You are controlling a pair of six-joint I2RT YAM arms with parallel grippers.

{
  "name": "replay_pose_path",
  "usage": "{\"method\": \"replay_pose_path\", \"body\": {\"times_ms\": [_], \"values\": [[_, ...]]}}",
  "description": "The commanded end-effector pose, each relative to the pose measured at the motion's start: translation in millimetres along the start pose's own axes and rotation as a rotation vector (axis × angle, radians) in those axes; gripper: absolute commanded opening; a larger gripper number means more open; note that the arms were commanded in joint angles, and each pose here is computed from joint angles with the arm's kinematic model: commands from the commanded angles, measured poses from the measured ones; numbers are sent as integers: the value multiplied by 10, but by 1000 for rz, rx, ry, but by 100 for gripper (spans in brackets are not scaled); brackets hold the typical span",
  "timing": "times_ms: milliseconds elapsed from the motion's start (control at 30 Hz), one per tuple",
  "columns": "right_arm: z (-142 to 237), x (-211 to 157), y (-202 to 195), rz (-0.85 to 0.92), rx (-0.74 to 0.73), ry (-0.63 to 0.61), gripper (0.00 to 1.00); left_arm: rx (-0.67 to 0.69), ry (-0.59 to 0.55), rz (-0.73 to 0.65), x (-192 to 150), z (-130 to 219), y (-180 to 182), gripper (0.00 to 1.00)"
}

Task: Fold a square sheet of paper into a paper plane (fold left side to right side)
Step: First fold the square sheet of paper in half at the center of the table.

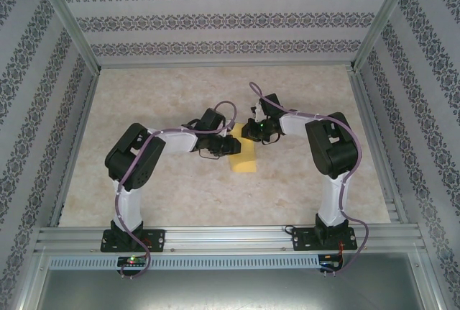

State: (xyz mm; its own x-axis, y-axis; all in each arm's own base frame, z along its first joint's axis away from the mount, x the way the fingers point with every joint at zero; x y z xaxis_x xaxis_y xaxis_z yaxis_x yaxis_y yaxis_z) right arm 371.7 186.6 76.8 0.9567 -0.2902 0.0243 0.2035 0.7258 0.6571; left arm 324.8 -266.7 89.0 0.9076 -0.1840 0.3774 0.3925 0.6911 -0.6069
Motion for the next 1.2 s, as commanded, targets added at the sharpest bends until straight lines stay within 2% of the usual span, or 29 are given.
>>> {"method": "replay_pose_path", "body": {"times_ms": [0, 300, 733, 1167], "values": [[-85, -80, -202, -36, -118, 27, 10, -27, -3, -39, -37, 45, -117, 29], [-76, -84, -184, -30, -127, 26, 10, -3, 34, -36, -102, -72, -38, 29], [-50, -67, -199, -31, -154, 23, 10, 16, 156, -115, -514, -56, -208, 24], [-41, -64, -194, -27, -161, 25, 10, -48, 149, -104, -825, 16, -392, 24]]}}
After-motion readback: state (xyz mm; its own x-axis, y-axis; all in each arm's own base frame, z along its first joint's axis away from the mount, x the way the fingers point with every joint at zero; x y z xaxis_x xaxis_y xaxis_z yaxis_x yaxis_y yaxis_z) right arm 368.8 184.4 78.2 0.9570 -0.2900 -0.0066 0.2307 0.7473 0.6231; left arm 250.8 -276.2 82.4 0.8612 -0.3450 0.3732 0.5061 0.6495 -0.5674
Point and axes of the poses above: each hand's point on the last joint's axis, 136 mm out from that joint toward the fingers, its own z axis back along the fingers, its own y axis along the line the jaws close on, x = y × z, the point moved 8 cm from there along z, back along the fingers, and after that the axes turned 13 degrees about -z, right-handed, at the moved point
